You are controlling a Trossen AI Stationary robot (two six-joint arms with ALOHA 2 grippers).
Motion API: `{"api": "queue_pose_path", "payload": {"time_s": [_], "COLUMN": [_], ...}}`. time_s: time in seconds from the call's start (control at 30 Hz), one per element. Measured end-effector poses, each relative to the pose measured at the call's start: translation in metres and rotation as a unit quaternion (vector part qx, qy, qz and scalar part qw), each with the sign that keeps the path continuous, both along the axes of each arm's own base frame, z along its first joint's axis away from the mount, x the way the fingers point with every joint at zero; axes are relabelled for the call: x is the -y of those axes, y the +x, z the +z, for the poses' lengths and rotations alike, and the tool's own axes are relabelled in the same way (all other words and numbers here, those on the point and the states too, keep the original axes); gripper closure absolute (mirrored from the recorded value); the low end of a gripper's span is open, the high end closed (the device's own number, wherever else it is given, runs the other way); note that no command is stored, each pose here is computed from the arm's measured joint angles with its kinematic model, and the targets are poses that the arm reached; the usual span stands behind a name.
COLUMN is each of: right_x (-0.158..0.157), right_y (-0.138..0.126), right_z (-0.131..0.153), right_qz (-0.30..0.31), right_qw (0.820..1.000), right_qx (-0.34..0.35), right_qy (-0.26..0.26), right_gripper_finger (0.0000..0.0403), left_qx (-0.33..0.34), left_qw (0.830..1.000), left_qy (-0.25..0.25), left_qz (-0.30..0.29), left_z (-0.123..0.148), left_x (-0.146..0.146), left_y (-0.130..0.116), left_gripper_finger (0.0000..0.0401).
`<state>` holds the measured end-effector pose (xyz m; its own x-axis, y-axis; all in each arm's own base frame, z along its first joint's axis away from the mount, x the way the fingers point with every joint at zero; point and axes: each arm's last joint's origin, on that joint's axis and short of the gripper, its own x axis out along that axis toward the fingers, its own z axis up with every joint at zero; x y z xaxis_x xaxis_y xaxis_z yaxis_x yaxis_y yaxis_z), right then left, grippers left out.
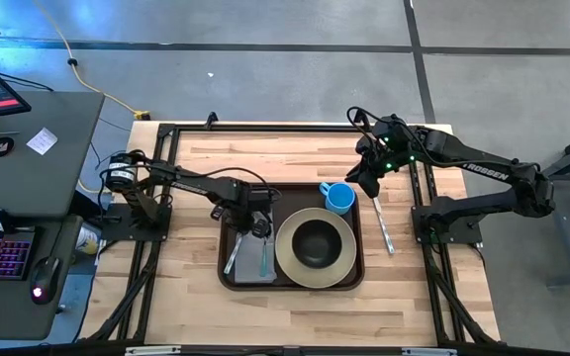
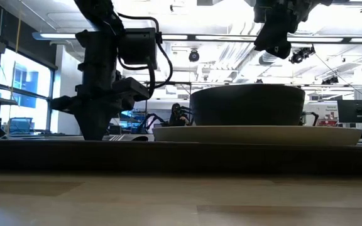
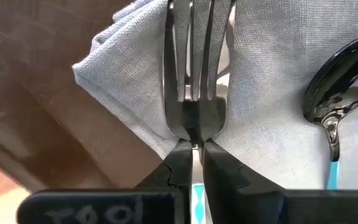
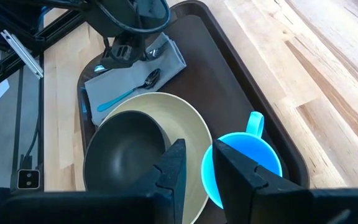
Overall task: Set up tray
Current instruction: Put the blue patterned fork on the gray napkin to the left of the blue spoon
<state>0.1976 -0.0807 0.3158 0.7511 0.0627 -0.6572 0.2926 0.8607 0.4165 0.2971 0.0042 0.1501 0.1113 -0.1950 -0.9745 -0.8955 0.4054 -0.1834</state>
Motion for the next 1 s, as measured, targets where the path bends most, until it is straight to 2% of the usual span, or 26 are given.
{"api": "queue_pose_path", "payload": {"time_s": [0.13, 0.37, 0.53, 0.83, 0.93, 1.0], "right_x": [0.0, 0.0, 0.0, 0.0, 0.0, 0.0], "right_y": [0.0, 0.0, 0.0, 0.0, 0.0, 0.0], "right_z": [0.0, 0.0, 0.0, 0.0, 0.0, 0.0], "right_qz": [-0.001, -0.002, -0.002, -0.003, -0.003, -0.002], "right_qw": [1.0, 1.0, 1.0, 1.0, 1.0, 1.0], "right_qx": [0.0, -0.001, -0.001, -0.001, -0.001, -0.001], "right_qy": [-0.001, -0.002, -0.001, -0.001, -0.001, -0.001], "right_gripper_finger": [0.0332, 0.0332, 0.0332, 0.0332, 0.0332, 0.0332], "left_qx": [-0.026, -0.01, -0.01, 0.012, 0.048, 0.043], "left_qw": [1.0, 1.0, 1.0, 0.997, 0.993, 0.992], "left_qy": [-0.002, 0.012, 0.01, -0.03, -0.032, -0.018], "left_qz": [-0.008, -0.022, -0.016, 0.074, 0.103, 0.12], "left_z": [0.008, 0.02, 0.025, 0.032, 0.041, 0.045], "left_x": [0.0, 0.0, 0.0, 0.001, 0.001, 0.003], "left_y": [-0.001, 0.007, 0.009, 0.013, 0.017, 0.013], "left_gripper_finger": [0.0331, 0.0348, 0.0343, 0.0347, 0.0346, 0.0346]}}
